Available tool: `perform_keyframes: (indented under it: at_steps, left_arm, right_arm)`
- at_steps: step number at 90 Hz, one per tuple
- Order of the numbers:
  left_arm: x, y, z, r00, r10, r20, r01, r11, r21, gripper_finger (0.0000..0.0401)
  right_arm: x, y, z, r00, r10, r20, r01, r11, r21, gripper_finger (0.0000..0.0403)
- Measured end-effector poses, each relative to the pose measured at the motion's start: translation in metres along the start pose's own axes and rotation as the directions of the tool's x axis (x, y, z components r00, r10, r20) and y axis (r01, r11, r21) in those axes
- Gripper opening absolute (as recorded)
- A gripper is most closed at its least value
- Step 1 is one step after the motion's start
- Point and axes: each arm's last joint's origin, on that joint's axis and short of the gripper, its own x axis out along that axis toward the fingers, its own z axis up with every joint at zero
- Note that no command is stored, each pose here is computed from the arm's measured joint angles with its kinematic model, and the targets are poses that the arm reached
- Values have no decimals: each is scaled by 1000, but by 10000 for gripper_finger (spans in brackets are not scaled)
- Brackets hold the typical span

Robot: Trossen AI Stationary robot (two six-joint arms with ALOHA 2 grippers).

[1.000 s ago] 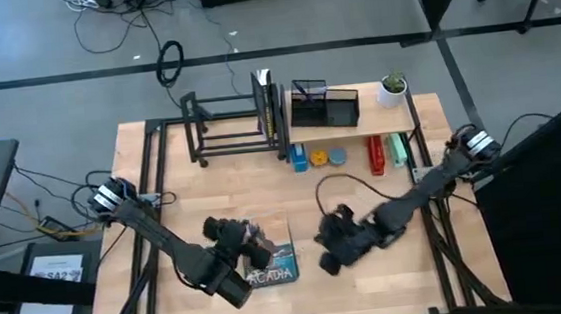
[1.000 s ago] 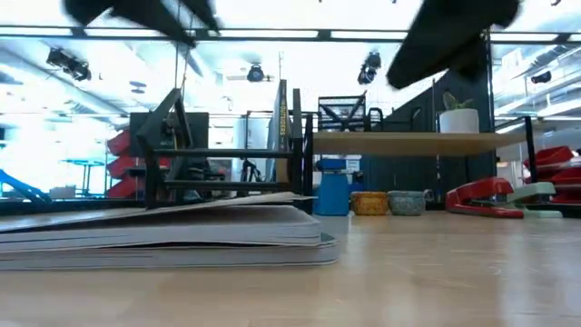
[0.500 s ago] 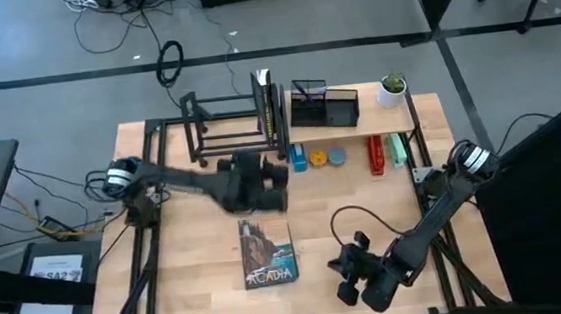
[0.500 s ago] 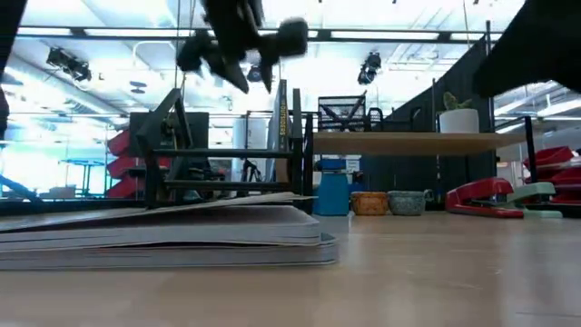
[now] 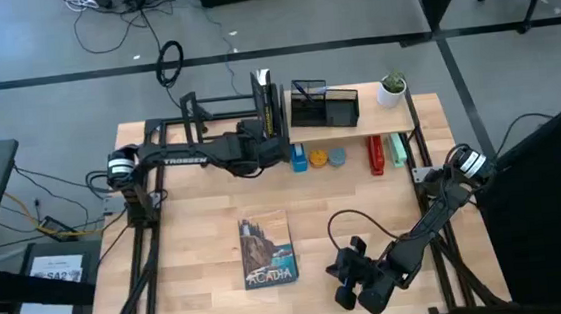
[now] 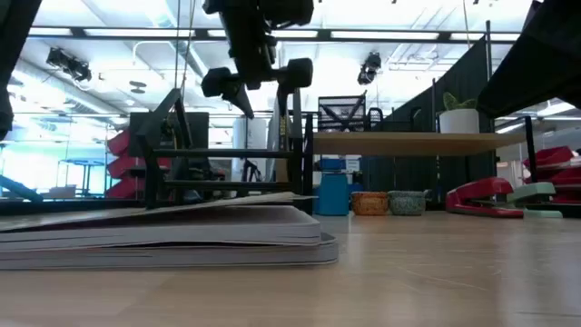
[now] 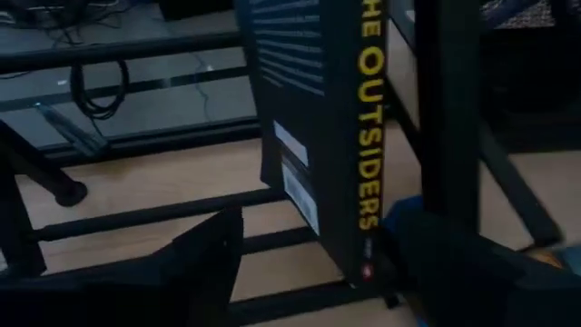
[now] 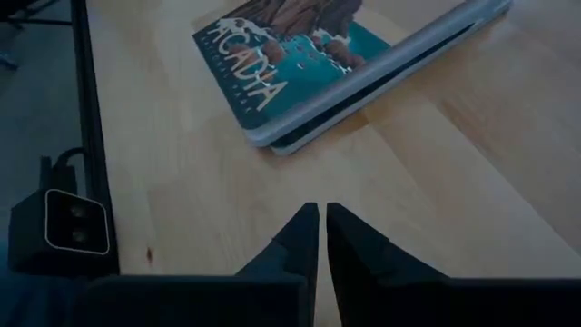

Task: Stock shelves
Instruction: Remove the black book from the book shelf

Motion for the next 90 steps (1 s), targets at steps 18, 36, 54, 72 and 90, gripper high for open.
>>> perform_keyframes:
  at_steps: [18,36,54,72,90]
  left_arm:
    - [12,1,-3,1000,-10,16,11,1000,-19,258]
    - [23,6,-2,999,7,36,-5,999,-52,239]
    - [32,11,-2,999,30,36,-28,999,-45,228]
    - [35,13,0,998,44,46,-44,999,-10,209]
    - [40,17,5,998,50,33,-50,999,5,146]
  right_arm:
    - [0,1,0,1000,7,2,-7,1000,-2,0]
    - [0,1,0,1000,9,2,-9,1000,-10,0]
    - [0,1,0,1000,10,3,-10,1000,-10,1]
    - [0,1,1,1000,10,3,-10,1000,-10,1]
    - [0,1,1,1000,10,3,-10,1000,-10,2]
